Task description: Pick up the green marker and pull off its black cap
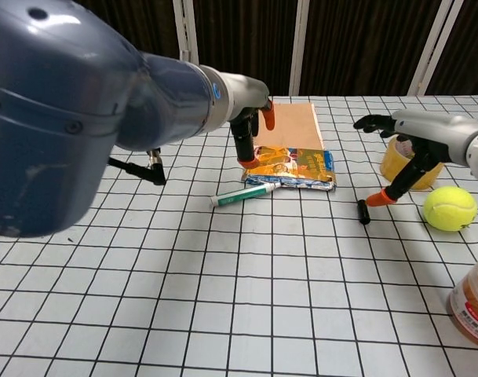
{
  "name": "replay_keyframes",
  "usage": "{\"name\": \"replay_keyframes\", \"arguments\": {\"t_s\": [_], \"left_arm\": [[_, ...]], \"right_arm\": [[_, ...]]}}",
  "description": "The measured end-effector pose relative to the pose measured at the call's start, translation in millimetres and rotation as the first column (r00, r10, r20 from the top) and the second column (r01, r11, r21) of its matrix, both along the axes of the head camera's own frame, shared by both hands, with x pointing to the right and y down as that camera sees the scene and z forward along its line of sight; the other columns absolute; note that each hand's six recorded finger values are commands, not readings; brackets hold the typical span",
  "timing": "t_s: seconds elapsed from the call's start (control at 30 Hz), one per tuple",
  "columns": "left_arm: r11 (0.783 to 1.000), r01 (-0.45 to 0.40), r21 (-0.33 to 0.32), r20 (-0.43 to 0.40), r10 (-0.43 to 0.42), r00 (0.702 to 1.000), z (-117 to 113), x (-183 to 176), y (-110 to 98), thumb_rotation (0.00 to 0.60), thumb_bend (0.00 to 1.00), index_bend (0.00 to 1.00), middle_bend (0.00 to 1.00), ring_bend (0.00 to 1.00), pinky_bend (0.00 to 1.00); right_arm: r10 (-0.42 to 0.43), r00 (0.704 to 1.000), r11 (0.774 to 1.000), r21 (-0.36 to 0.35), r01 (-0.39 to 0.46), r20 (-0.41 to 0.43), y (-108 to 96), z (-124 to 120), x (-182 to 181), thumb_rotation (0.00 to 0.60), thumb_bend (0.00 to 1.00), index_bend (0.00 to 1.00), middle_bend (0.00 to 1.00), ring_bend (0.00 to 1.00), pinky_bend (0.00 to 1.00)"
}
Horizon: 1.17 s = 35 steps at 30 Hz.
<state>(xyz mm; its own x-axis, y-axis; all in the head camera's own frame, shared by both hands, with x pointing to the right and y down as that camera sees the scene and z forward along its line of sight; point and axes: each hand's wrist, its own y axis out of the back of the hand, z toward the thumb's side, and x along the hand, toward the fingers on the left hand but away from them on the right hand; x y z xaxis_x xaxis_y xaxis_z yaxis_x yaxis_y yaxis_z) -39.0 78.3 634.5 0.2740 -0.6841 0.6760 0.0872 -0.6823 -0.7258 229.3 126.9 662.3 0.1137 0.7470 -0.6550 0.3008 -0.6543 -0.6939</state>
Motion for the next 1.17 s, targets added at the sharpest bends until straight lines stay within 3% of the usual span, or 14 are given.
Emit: {"name": "replay_keyframes", "arguments": {"t_s": [0.17, 0.37, 0.63, 0.77, 0.8, 0.9, 1.03, 1.17], "left_arm": [[0.999, 0.009, 0.048, -0.017, -0.008, 1.000, -27, -17, -9, 0.600, 0.49, 0.13, 0.06, 0.00, 0.06], [0.986, 0.030, 0.162, -0.005, -0.029, 1.000, -64, -75, -16, 0.600, 0.49, 0.12, 0.05, 0.00, 0.06], [0.925, 0.155, 0.348, -0.048, -0.148, 0.988, -106, -193, -12, 0.600, 0.48, 0.12, 0.07, 0.00, 0.05], [0.903, 0.227, 0.364, -0.031, -0.232, 0.972, -114, -267, 5, 0.600, 0.48, 0.12, 0.08, 0.00, 0.05], [0.902, 0.234, 0.364, 0.004, -0.253, 0.967, -115, -294, 15, 0.600, 0.48, 0.12, 0.08, 0.00, 0.05], [0.904, 0.228, 0.361, 0.057, -0.265, 0.962, -114, -328, 32, 0.600, 0.48, 0.12, 0.09, 0.00, 0.05], [0.908, 0.202, 0.368, 0.109, -0.257, 0.960, -112, -355, 45, 0.600, 0.48, 0.12, 0.09, 0.00, 0.05], [0.909, 0.217, 0.357, 0.104, -0.269, 0.957, -110, -367, 53, 0.600, 0.48, 0.12, 0.10, 0.00, 0.05]], "right_arm": [[0.026, 0.998, 0.997, 0.068, -0.022, -0.060, -11, -19, 32, 0.600, 0.18, 0.04, 0.00, 0.00, 0.00], [0.052, 0.980, 0.983, 0.185, -0.016, -0.191, -16, -45, 94, 0.600, 0.18, 0.05, 0.00, 0.00, 0.00], [0.085, 0.940, 0.962, 0.271, 0.008, -0.330, -7, -77, 182, 0.600, 0.18, 0.05, 0.00, 0.00, 0.00], [0.111, 0.927, 0.951, 0.310, 0.006, -0.358, -2, -99, 219, 0.600, 0.18, 0.05, 0.00, 0.00, 0.00], [0.115, 0.925, 0.948, 0.317, 0.006, -0.363, -1, -104, 226, 0.600, 0.18, 0.05, 0.00, 0.00, 0.00], [0.114, 0.917, 0.946, 0.324, 0.017, -0.381, 7, -118, 245, 0.600, 0.18, 0.05, 0.00, 0.00, 0.00], [0.097, 0.908, 0.948, 0.316, 0.040, -0.407, 17, -131, 260, 0.600, 0.18, 0.05, 0.00, 0.00, 0.00], [0.083, 0.914, 0.946, 0.320, 0.053, -0.398, 25, -141, 263, 0.600, 0.18, 0.05, 0.00, 0.00, 0.00]]}}
